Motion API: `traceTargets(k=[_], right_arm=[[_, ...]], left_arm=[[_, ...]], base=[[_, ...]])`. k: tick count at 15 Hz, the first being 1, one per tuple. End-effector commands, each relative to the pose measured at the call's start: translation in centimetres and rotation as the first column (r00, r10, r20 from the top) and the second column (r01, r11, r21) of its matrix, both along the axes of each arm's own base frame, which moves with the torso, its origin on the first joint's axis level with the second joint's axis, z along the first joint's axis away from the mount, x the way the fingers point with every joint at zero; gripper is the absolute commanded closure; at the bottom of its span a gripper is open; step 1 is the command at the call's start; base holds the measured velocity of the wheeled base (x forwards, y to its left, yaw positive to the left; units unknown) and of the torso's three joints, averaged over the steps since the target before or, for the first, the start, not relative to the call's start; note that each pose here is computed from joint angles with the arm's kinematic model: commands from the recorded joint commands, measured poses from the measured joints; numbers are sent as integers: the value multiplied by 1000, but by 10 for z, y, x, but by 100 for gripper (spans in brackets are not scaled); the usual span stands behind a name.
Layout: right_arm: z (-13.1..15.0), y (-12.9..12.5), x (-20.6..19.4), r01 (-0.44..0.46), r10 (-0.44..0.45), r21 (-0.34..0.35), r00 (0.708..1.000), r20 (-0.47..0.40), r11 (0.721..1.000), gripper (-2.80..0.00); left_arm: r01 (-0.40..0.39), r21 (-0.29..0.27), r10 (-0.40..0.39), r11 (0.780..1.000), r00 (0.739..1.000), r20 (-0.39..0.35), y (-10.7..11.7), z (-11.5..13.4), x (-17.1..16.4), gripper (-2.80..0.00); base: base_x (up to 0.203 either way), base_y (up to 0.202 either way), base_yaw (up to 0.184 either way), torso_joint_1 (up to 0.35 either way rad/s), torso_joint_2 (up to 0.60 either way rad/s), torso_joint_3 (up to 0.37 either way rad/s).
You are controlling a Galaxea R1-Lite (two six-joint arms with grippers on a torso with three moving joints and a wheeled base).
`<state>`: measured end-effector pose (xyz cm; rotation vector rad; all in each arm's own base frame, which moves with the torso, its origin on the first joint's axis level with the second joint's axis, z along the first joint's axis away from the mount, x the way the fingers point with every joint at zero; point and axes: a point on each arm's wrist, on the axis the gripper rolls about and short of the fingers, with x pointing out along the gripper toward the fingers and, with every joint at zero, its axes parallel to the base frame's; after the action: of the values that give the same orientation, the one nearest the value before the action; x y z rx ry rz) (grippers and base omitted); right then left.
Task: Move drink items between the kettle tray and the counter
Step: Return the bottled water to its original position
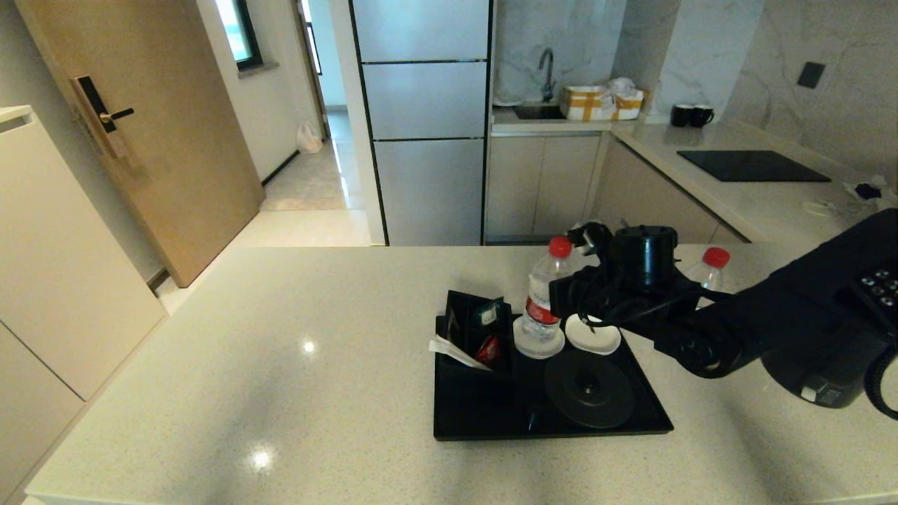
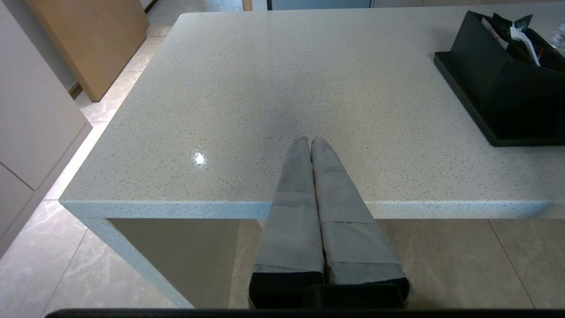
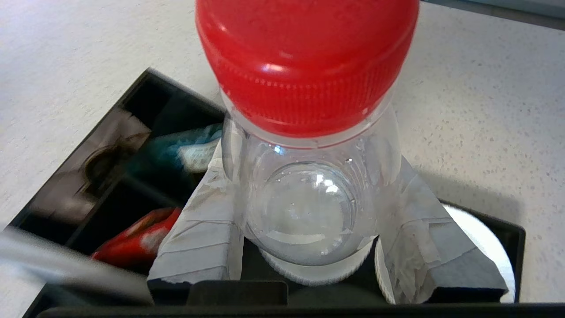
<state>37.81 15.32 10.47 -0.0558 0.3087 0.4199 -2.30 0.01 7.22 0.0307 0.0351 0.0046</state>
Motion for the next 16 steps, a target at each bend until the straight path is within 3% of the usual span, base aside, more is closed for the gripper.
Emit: traceTargets(k=[1, 11, 12, 16], right_arm=[[-12, 1, 10, 13, -13, -9, 1000, -19, 1000, 0], [-22, 4, 18, 16, -16, -10, 1000, -26, 1000, 0], [-25, 4, 19, 17, -17, -12, 999, -30, 1000, -280], [-24, 4, 19, 16, -16, -11, 999, -30, 1000, -280]], left_arm=[[1, 0, -1, 1000, 1000, 0, 0, 0, 0, 0], [1, 0, -1, 1000, 1000, 0, 0, 0, 0, 0], [1, 0, -1, 1000, 1000, 0, 0, 0, 0, 0], [1, 0, -1, 1000, 1000, 0, 0, 0, 0, 0]], base=[[0, 0, 0, 0, 0, 0], [0, 0, 0, 0, 0, 0], [0, 0, 0, 0, 0, 0], [0, 0, 0, 0, 0, 0]])
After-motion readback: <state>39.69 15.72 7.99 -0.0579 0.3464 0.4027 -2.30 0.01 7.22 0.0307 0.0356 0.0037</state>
